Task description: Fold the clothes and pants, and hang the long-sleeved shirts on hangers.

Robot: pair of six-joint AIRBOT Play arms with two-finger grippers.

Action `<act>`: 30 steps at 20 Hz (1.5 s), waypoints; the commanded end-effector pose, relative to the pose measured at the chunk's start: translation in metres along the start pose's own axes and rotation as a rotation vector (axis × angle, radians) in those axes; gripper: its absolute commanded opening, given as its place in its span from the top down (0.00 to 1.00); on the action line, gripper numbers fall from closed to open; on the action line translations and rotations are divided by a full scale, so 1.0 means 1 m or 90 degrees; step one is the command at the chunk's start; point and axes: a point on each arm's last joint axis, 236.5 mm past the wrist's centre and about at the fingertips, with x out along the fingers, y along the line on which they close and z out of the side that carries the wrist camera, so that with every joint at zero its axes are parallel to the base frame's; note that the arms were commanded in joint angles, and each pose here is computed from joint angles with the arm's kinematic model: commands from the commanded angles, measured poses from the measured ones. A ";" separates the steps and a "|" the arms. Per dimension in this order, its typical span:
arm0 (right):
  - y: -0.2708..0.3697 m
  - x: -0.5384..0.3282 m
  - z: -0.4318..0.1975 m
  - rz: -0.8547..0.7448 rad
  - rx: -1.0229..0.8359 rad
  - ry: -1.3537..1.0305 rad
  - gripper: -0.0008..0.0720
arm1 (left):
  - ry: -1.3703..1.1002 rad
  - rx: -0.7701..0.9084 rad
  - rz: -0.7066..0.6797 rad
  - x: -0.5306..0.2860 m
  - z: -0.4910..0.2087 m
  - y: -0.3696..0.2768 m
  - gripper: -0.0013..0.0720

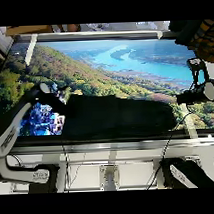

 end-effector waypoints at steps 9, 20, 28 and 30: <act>0.014 -0.001 0.018 0.038 0.008 -0.048 0.67 | -0.096 -0.092 0.114 -0.176 -0.062 -0.009 0.96; 0.014 -0.001 0.026 0.038 0.008 -0.069 0.67 | -0.312 0.117 -0.285 -0.207 0.017 -0.251 0.96; 0.016 0.001 0.031 0.041 0.007 -0.077 0.67 | -0.255 0.175 -0.418 -0.125 0.025 -0.399 0.96; 0.018 0.001 0.030 0.047 0.009 -0.077 0.67 | -0.250 0.154 -0.449 -0.090 0.034 -0.434 0.96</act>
